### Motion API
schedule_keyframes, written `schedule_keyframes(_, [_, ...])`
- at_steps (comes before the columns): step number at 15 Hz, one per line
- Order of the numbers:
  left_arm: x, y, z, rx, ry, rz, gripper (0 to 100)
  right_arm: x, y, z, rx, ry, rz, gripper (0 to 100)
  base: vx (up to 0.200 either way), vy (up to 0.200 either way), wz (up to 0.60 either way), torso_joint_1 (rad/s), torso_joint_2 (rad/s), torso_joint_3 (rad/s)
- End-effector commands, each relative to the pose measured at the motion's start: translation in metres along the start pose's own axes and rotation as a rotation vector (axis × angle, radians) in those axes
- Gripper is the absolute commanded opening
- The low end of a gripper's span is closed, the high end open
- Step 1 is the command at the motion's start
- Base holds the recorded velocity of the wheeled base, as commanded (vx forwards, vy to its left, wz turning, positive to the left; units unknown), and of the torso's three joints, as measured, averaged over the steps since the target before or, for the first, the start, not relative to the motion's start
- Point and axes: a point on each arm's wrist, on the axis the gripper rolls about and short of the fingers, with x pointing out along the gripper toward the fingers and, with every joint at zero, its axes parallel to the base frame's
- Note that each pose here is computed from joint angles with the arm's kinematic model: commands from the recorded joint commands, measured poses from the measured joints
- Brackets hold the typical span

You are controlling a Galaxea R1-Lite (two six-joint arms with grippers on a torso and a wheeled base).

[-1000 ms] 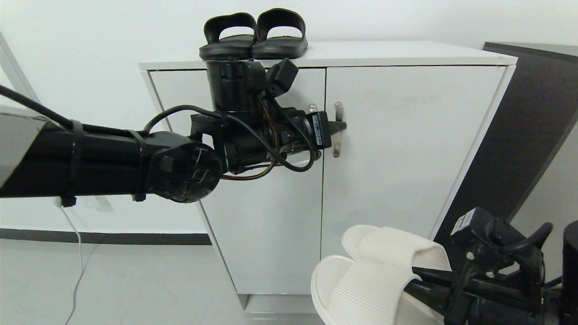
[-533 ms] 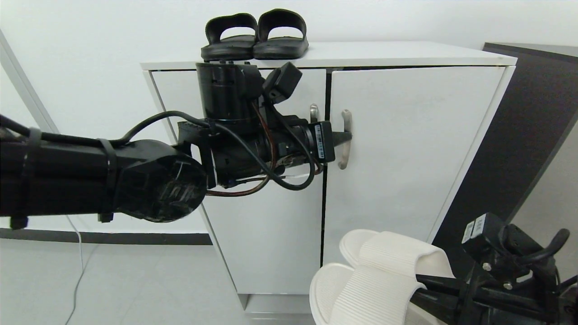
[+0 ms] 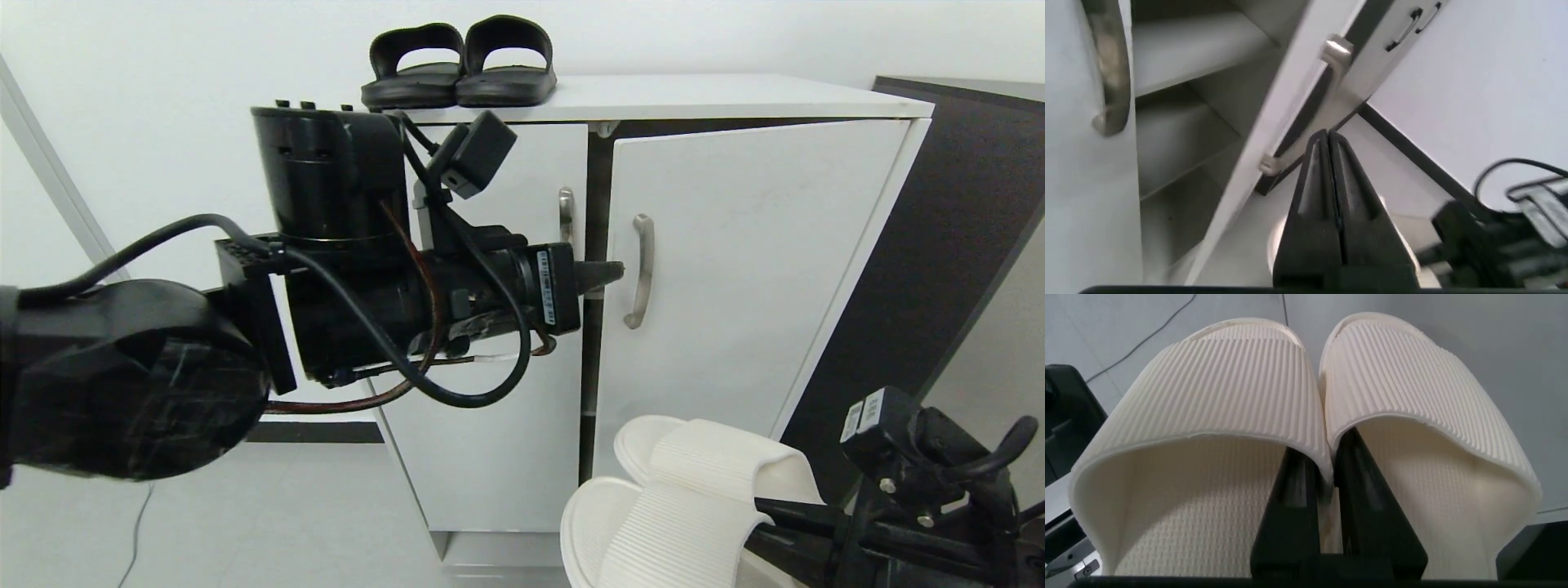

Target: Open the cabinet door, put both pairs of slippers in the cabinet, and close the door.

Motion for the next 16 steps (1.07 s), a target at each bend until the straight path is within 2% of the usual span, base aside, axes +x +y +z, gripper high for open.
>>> schedule_keyframes(1, [-0.021, -0.008, 0.007, 0.009, -0.032, -0.005, 0, 0.0, 0.0, 0.0, 0.0, -0.002, 0.001, 0, 0.0, 0.0, 0.0, 0.0, 0.0, 0.0])
schedule_keyframes(2, [-0.022, -0.007, 0.007, 0.008, -0.034, -0.001, 0, 0.0, 0.0, 0.0, 0.0, -0.001, 0.001, 0, 0.0, 0.0, 0.0, 0.0, 0.0, 0.0])
schedule_keyframes(5, [-0.014, 0.013, 0.015, 0.004, -0.051, 0.045, 0, -0.001, 0.0, 0.0, -0.004, -0.001, 0.004, 0, 0.0, 0.0, 0.0, 0.0, 0.0, 0.0])
schedule_keyframes(7, [-0.003, 0.022, 0.017, -0.011, -0.055, 0.061, 0, -0.001, 0.001, -0.001, -0.006, 0.001, 0.003, 0, 0.0, 0.0, 0.0, 0.0, 0.0, 0.0])
schedule_keyframes(9, [0.014, 0.033, 0.025, -0.064, -0.079, 0.066, 0, -0.001, 0.001, -0.001, -0.006, 0.002, 0.005, 0, 0.0, 0.0, 0.0, 0.0, 0.0, 0.0])
schedule_keyframes(10, [0.02, 0.035, 0.027, -0.071, -0.087, 0.065, 0, -0.002, 0.002, -0.002, -0.007, 0.007, 0.006, 0, 0.0, 0.0, 0.0, 0.0, 0.0, 0.0])
schedule_keyframes(16, [0.046, 0.047, 0.027, -0.069, -0.093, 0.069, 0, -0.004, 0.009, -0.006, -0.021, 0.014, 0.044, 0, 0.0, 0.0, 0.0, 0.0, 0.0, 0.0])
